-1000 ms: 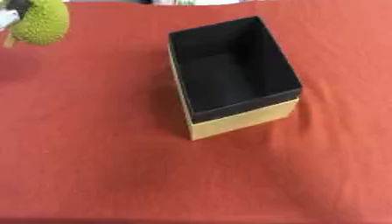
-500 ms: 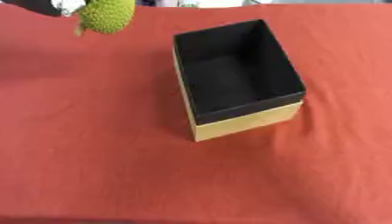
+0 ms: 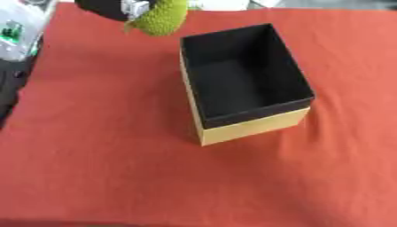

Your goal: Pick up objects on the table and place them in the box.

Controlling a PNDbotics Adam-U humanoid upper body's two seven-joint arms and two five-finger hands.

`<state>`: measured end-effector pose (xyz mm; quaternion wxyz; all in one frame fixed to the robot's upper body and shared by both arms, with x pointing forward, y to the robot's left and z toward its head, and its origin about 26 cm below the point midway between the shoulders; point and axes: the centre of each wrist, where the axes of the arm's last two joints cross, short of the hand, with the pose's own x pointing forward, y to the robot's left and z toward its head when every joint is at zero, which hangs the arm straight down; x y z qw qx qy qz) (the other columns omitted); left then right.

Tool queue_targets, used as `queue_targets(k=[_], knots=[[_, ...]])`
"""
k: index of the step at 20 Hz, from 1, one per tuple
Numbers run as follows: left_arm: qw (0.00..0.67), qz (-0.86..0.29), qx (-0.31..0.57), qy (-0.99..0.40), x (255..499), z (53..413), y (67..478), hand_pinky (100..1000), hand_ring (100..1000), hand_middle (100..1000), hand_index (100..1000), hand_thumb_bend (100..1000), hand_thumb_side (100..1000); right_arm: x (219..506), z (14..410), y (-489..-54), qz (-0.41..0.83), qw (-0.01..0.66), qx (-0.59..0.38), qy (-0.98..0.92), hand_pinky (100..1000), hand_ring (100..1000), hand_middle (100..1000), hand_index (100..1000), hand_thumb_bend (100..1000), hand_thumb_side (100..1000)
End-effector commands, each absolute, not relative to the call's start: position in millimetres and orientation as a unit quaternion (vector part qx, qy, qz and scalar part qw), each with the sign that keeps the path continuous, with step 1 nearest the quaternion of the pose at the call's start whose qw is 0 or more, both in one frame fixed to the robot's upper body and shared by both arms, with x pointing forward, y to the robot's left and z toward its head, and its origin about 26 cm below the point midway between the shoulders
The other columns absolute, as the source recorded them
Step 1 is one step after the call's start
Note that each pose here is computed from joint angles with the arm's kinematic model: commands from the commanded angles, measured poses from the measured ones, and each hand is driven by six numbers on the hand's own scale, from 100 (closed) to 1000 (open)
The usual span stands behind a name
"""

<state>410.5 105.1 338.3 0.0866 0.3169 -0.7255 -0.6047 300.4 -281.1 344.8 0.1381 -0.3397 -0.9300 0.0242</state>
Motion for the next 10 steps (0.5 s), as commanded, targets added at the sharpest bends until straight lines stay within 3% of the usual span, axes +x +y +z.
queue_targets(k=[1,10], knots=[[0.061,-0.591,0.345,-0.727,407.7,343.4,92.7,436,442,457,563,100,100,294.9,355.1,-279.2,0.026,0.113,-0.341,-0.933,750,779,635,781,100,578],[0.070,-0.586,0.350,-0.728,411.9,321.3,69.1,435,439,459,565,100,100,296.2,355.0,-274.8,0.013,0.111,-0.326,-0.939,750,779,637,782,100,575]])
